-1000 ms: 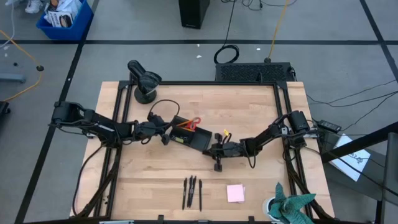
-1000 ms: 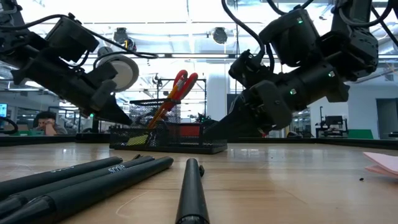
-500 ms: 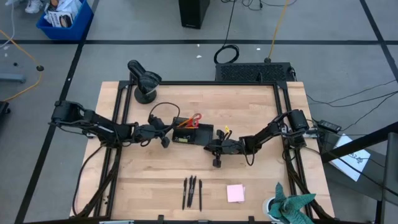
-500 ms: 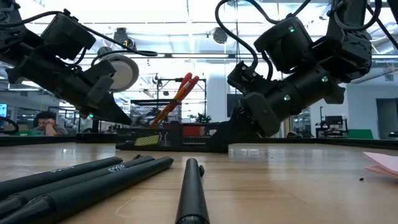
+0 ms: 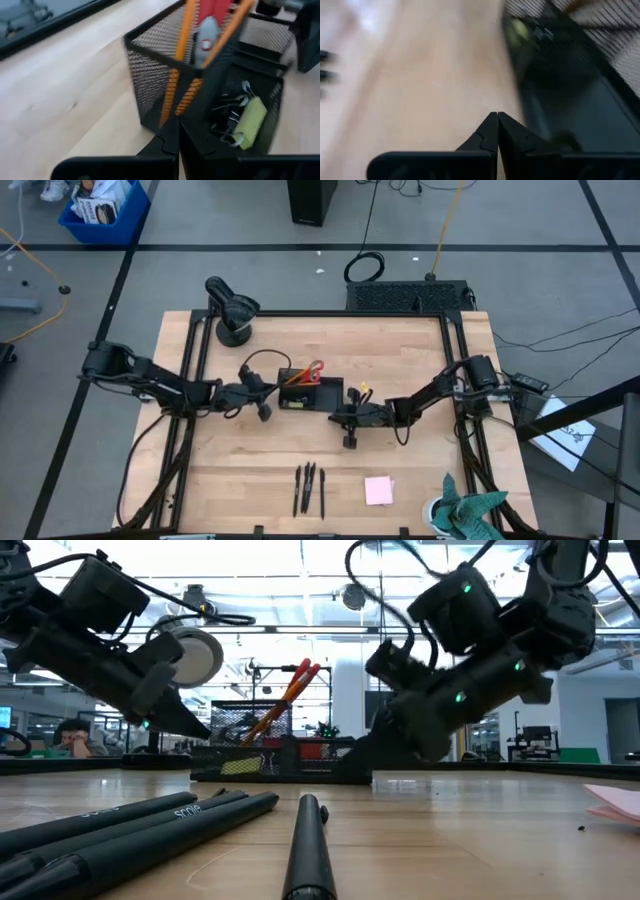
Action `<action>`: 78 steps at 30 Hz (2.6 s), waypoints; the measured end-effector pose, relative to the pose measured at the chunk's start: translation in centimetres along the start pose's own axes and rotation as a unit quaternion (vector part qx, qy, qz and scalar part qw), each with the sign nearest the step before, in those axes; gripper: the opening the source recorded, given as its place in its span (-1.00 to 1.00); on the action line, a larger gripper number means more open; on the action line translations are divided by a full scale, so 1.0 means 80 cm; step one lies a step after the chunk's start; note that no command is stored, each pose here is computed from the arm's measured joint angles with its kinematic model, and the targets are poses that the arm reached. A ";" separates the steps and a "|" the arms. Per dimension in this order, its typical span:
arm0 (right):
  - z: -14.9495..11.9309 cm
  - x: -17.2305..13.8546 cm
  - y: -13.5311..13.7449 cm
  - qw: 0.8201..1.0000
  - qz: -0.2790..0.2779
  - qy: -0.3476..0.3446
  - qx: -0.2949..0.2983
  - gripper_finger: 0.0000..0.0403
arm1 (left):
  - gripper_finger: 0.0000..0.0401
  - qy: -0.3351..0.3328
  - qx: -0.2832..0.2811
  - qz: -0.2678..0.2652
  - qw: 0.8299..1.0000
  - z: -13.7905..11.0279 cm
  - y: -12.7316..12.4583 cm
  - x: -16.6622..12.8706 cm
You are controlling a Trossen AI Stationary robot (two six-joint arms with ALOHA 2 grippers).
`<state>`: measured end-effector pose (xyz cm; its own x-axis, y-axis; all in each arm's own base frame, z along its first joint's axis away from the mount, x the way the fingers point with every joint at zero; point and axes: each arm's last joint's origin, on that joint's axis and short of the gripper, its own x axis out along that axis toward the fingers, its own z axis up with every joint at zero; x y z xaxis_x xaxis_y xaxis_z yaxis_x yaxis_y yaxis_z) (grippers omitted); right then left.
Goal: Pick and place office supplies into organizer
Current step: Adjust the black desk organizer, then put the black pen into the black desk organizer
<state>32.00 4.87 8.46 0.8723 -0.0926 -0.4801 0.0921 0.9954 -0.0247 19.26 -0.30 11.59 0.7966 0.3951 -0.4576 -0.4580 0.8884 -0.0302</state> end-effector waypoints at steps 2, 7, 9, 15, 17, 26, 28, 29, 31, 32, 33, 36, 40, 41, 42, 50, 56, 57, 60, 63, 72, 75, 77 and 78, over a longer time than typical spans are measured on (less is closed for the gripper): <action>0.009 -0.007 0.007 1.000 0.028 -0.007 -0.013 -1.00 | -0.98 -0.009 0.024 -0.016 1.000 0.003 -0.005 -0.005; 0.034 -0.035 0.025 0.997 0.049 -0.015 -0.060 -1.00 | -0.91 -0.042 0.045 -0.061 0.996 0.012 -0.021 -0.023; 0.045 -0.049 0.029 0.995 0.056 -0.021 -0.074 -1.00 | -0.93 -0.051 0.044 -0.084 0.994 0.014 -0.028 -0.031; 0.070 -0.092 0.040 0.989 0.080 -0.047 -0.112 -1.00 | -0.97 -0.036 0.004 -0.171 0.985 0.002 -0.059 -0.054; 0.072 -0.107 0.041 0.987 0.088 -0.064 -0.122 -1.00 | -0.97 -0.025 -0.005 -0.182 0.983 -0.005 -0.073 -0.060; 0.057 -0.161 0.016 0.980 0.086 -0.139 -0.111 -1.00 | -0.99 -0.035 0.011 -0.176 0.984 -0.011 -0.161 -0.070; 0.051 -0.171 0.007 0.979 0.081 -0.157 -0.104 -1.00 | -0.99 -0.036 0.020 -0.174 0.984 -0.012 -0.183 -0.067; 0.047 -0.174 0.002 0.979 0.077 -0.161 -0.102 -1.00 | -0.98 -0.039 0.021 -0.173 0.984 -0.012 -0.195 -0.066; 0.041 -0.179 -0.008 0.979 0.070 -0.166 -0.096 -1.00 | -0.98 -0.046 0.025 -0.167 0.985 -0.011 -0.215 -0.065; 0.038 -0.182 -0.012 0.979 0.067 -0.167 -0.094 -1.00 | -0.99 -0.048 0.028 -0.163 0.985 -0.010 -0.224 -0.065; 0.037 -0.184 -0.016 0.979 0.070 -0.170 -0.091 -1.00 | -0.99 -0.046 0.030 -0.162 0.985 -0.010 -0.233 -0.064; 0.036 -0.188 -0.027 0.976 0.087 -0.178 -0.088 -1.00 | -0.98 -0.036 0.013 -0.157 0.987 -0.007 -0.250 -0.067; 0.037 -0.188 -0.037 0.976 0.098 -0.172 -0.089 -1.00 | -0.99 0.001 -0.054 -0.142 0.988 0.000 -0.263 -0.071; 0.035 -0.188 -0.039 0.977 0.097 -0.165 -0.094 -1.00 | -0.99 0.013 -0.072 -0.133 0.988 0.001 -0.266 -0.071; 0.034 -0.187 -0.040 0.978 0.095 -0.158 -0.100 -1.00 | -0.99 0.027 -0.084 -0.122 0.989 0.003 -0.270 -0.070; 0.015 -0.182 -0.043 0.986 0.094 -0.077 -0.113 -1.00 | -0.99 0.197 -0.095 -0.051 0.974 0.035 -0.322 -0.065; 0.015 -0.182 -0.043 0.987 0.095 -0.077 -0.109 -1.00 | -0.99 0.267 -0.135 -0.033 0.954 0.089 -0.347 -0.059; 0.016 -0.183 -0.043 0.986 0.094 -0.081 -0.109 -1.00 | -0.98 0.269 -0.147 -0.039 0.951 0.097 -0.349 -0.059; 0.018 -0.183 -0.043 0.984 0.091 -0.092 -0.120 -1.00 | -0.98 0.315 -0.210 -0.038 0.925 0.110 -0.347 -0.052; 0.022 -0.184 -0.043 0.982 0.089 -0.108 -0.127 -1.00 | -0.99 0.364 -0.271 0.021 0.891 0.105 -0.334 -0.043; 0.020 -0.183 -0.046 0.979 0.081 -0.103 -0.156 -1.00 | -0.98 0.426 -0.298 0.020 0.854 0.075 -0.347 -0.006; 0.021 -0.182 -0.050 0.980 0.073 -0.102 -0.152 -1.00 | -0.91 0.428 -0.294 0.022 0.854 0.074 -0.347 -0.006; 0.020 -0.182 -0.053 0.981 0.069 -0.098 -0.150 -1.00 | -0.86 0.429 -0.295 0.024 0.854 0.074 -0.346 -0.006; 0.020 -0.181 -0.054 0.982 0.067 -0.096 -0.148 -1.00 | -0.83 0.432 -0.296 0.025 0.852 0.074 -0.346 -0.006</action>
<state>19.71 1.88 16.93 0.9443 0.0647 -0.3227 -0.1482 0.9591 -0.2412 33.88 -23.70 17.89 0.3005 -0.1172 -0.9466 -0.8047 0.5016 -0.3176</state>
